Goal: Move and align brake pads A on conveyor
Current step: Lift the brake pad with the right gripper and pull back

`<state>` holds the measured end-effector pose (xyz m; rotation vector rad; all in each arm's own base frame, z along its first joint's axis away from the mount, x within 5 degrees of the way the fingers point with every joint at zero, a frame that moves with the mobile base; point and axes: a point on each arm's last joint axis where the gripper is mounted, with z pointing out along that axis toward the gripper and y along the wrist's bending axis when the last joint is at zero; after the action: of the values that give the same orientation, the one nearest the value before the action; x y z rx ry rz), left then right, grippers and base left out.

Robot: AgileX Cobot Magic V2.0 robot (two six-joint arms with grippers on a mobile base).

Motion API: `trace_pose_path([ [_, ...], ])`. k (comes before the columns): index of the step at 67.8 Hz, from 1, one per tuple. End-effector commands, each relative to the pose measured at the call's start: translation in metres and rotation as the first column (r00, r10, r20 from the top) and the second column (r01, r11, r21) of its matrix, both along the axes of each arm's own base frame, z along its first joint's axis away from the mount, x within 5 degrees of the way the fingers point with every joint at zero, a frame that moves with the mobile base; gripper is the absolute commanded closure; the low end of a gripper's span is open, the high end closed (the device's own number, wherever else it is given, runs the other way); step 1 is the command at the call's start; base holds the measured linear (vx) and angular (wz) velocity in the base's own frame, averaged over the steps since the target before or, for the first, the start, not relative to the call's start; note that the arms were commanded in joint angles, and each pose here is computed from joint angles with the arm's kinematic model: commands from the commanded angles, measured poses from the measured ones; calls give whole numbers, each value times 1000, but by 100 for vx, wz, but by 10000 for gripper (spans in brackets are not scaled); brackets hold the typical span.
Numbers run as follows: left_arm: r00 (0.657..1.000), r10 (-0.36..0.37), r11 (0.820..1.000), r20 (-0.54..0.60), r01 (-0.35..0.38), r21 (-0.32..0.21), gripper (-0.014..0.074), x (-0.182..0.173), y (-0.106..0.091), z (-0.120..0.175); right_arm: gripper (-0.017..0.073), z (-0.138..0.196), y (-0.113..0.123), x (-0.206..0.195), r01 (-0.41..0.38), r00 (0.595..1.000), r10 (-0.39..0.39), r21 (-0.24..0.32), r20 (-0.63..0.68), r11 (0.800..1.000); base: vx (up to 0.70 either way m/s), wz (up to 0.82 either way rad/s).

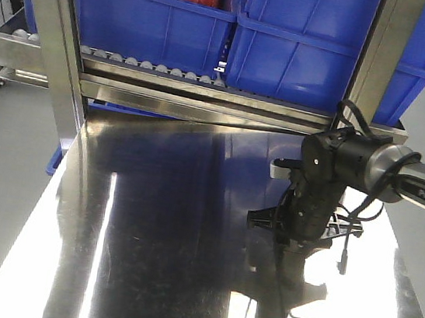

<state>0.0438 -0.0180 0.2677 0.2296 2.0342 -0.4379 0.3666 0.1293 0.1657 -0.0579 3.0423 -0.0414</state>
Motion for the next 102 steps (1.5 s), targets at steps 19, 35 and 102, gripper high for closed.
trace_pose_path([
  [19, 995, -9, 998, 97, 14, -57, 599, 2, -2, 17, 564, 83, -23, -40, -83, 949, 80, -2, 305, 997, 0, 0],
  [35, 995, -9, 998, 97, 14, -57, 599, 2, -2, 17, 564, 117, -45, -97, -127, 861, 104, 11, 498, 992, 0, 0],
  [102, 995, -9, 998, 97, 14, -57, 599, 2, -2, 17, 564, 141, -118, -305, -239, 317, -12, 93, 948, 967, 0, 0],
])
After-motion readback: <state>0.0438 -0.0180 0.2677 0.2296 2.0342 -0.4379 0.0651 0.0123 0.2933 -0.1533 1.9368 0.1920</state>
